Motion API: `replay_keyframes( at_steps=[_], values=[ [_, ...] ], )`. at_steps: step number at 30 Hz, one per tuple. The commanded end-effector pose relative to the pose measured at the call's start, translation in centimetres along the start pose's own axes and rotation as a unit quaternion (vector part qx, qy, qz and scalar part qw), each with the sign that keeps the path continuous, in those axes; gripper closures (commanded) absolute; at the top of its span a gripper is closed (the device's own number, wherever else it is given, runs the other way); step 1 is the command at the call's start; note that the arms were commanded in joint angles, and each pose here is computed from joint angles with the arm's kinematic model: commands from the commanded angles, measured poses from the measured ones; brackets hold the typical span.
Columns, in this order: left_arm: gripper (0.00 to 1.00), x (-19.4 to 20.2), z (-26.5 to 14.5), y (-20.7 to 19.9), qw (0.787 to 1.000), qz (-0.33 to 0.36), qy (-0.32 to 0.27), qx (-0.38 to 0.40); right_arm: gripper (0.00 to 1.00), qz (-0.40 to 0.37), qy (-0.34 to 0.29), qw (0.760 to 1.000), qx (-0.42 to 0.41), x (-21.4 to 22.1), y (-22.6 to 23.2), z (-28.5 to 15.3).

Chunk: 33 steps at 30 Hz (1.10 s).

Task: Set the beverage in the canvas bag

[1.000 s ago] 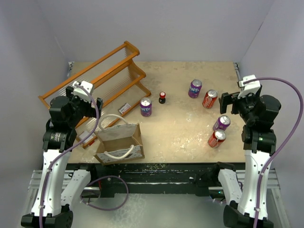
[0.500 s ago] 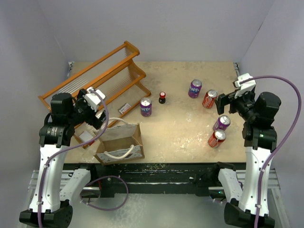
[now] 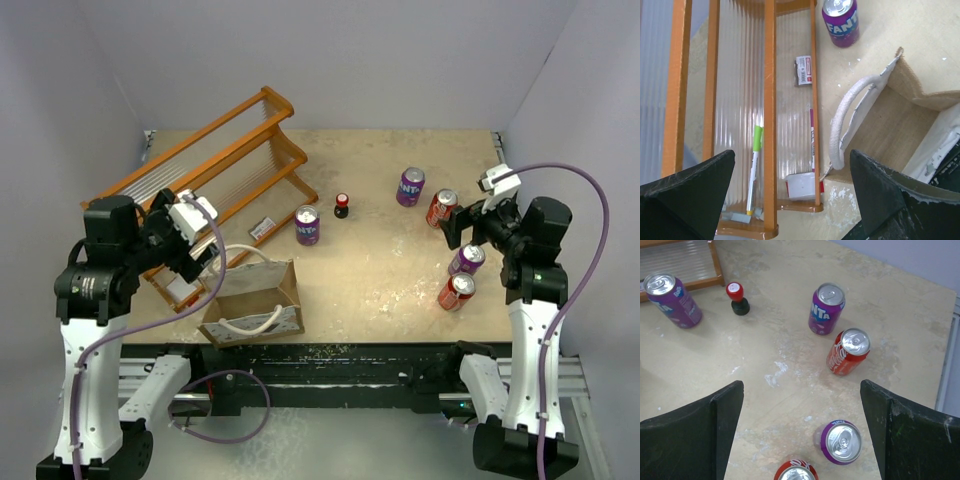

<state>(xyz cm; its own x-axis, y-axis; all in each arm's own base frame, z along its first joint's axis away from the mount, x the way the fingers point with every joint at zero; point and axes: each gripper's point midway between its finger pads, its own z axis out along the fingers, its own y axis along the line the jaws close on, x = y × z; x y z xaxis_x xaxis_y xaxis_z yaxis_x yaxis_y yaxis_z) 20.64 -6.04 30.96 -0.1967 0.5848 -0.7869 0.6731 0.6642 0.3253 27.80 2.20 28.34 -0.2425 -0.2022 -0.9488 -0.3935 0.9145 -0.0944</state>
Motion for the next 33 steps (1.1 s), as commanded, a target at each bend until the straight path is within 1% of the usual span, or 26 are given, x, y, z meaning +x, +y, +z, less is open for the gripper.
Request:
replay_keyframes(
  at_steps=[1, 6, 9, 12, 18, 19, 20, 22, 24, 28, 33],
  values=[
    [0.01, 1.0, -0.3, -2.6, 0.997, -0.001, 0.029, 0.078, 0.00, -0.022, -0.037, 0.998, -0.040, -1.3, 1.4, -0.1],
    [0.01, 2.7, 2.0, -2.4, 0.994, -0.010, 0.049, 0.096, 0.00, -0.024, -0.038, 0.997, -0.063, -1.0, 2.1, 0.1],
    [0.08, 3.1, 3.2, -2.9, 0.990, -0.030, 0.054, 0.125, 0.00, -0.023, -0.038, 0.997, -0.059, -0.8, 2.1, 0.1],
    [0.26, 2.3, 4.6, -3.3, 0.987, -0.070, 0.026, 0.141, 0.00, -0.021, -0.044, 0.997, -0.055, -0.6, 2.1, 0.2],
    [0.82, 0.4, 6.6, -4.0, 0.979, -0.111, -0.039, 0.169, 0.00, -0.022, -0.048, 0.997, -0.062, -0.6, 2.4, 0.2],
    [0.88, -0.2, 6.9, -3.9, 0.976, -0.120, -0.045, 0.175, 0.00, -0.021, -0.047, 0.997, -0.064, -0.5, 2.3, 0.3],
    [0.91, -0.9, 7.2, -3.8, 0.974, -0.127, -0.051, 0.179, 0.00, -0.022, -0.047, 0.996, -0.065, -0.5, 2.3, 0.4],
    [0.97, -2.3, 8.0, -4.1, 0.968, -0.143, -0.058, 0.196, 0.00, -0.021, -0.046, 0.997, -0.064, -0.5, 2.2, 0.6],
    [1.00, -3.9, 8.9, -4.8, 0.964, -0.149, -0.063, 0.210, 0.00, -0.023, -0.046, 0.997, -0.061, -0.4, 2.0, 0.7],
    [1.00, -6.6, 11.0, -6.7, 0.955, -0.160, -0.070, 0.239, 0.00, -0.023, -0.042, 0.997, -0.057, 0.0, 1.7, 1.0],
    [1.00, -8.8, 14.2, -7.5, 0.940, -0.196, -0.062, 0.272, 0.00, -0.020, -0.031, 0.997, -0.066, 0.2, 1.3, 1.8]
  ],
)
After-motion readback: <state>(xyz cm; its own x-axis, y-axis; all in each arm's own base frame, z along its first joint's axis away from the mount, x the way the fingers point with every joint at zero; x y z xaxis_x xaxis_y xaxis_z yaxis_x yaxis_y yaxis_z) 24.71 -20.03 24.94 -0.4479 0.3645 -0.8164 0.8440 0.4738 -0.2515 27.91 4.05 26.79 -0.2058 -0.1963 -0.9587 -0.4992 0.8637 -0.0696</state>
